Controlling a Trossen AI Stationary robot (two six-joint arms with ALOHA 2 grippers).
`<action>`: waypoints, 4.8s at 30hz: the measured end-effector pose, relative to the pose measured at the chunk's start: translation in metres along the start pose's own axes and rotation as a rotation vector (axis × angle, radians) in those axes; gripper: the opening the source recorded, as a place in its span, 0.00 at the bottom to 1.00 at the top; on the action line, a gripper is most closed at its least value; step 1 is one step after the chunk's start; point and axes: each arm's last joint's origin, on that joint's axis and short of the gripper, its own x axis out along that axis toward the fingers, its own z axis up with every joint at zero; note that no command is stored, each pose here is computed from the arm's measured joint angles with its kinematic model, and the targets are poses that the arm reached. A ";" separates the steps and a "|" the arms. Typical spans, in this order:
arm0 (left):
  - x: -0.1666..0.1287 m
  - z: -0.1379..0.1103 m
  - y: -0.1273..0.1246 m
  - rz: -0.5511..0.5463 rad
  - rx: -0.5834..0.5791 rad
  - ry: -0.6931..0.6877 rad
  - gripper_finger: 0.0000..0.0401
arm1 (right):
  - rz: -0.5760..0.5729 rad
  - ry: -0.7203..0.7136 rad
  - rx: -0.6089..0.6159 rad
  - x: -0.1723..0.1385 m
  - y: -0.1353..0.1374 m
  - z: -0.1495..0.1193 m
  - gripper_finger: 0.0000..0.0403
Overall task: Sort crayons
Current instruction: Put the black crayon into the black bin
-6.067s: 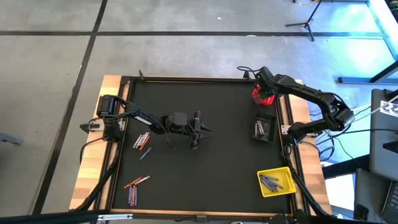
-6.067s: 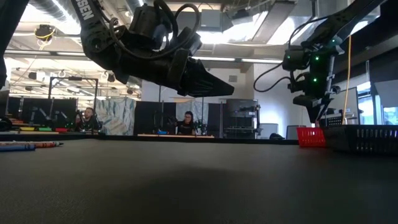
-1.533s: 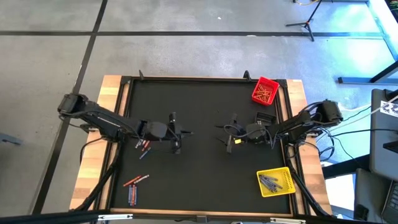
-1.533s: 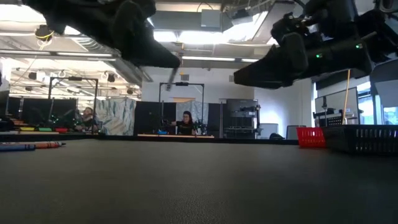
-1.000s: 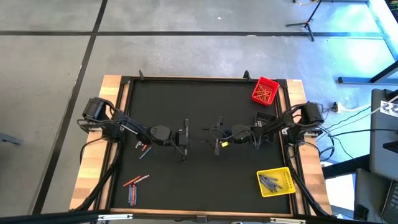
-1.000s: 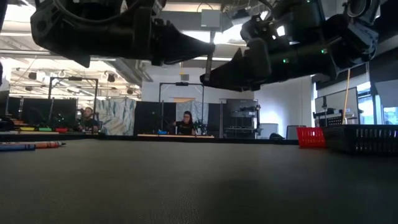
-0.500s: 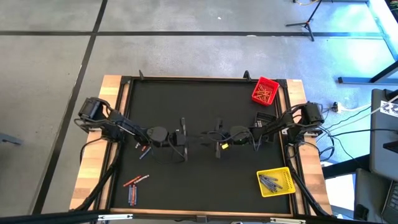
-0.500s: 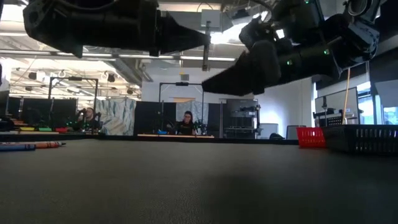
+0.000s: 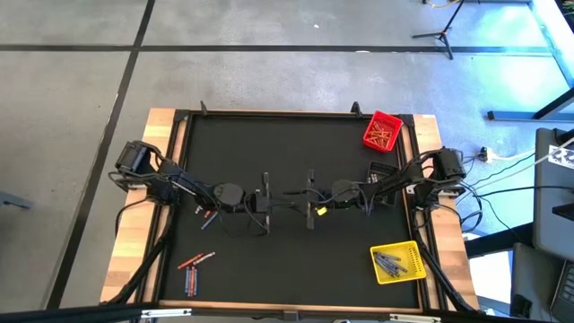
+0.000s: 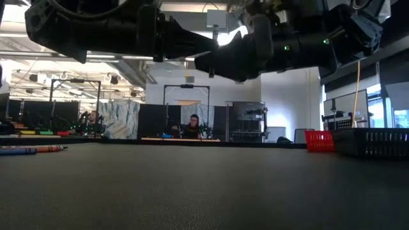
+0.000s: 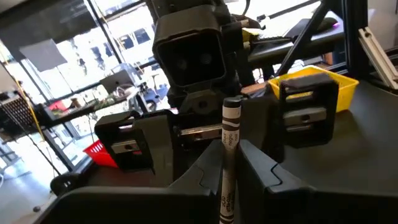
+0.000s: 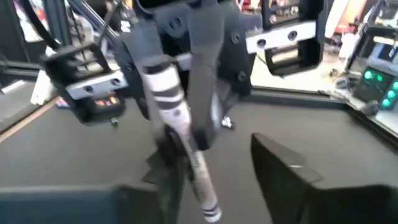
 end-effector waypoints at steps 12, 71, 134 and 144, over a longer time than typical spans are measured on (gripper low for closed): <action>0.000 -0.001 0.001 0.031 -0.097 0.021 0.13 | -0.001 0.068 -0.084 -0.002 -0.001 0.002 0.08; -0.018 -0.004 0.006 0.038 -0.138 0.325 0.30 | -0.644 1.095 0.599 -0.208 -0.047 0.006 0.06; -0.138 -0.028 0.070 0.511 -0.864 1.415 0.30 | -0.159 0.260 0.043 -0.081 0.004 -0.031 0.46; -0.134 -0.048 0.072 0.406 -0.900 1.631 0.30 | -0.153 0.268 0.002 -0.079 0.004 -0.034 0.46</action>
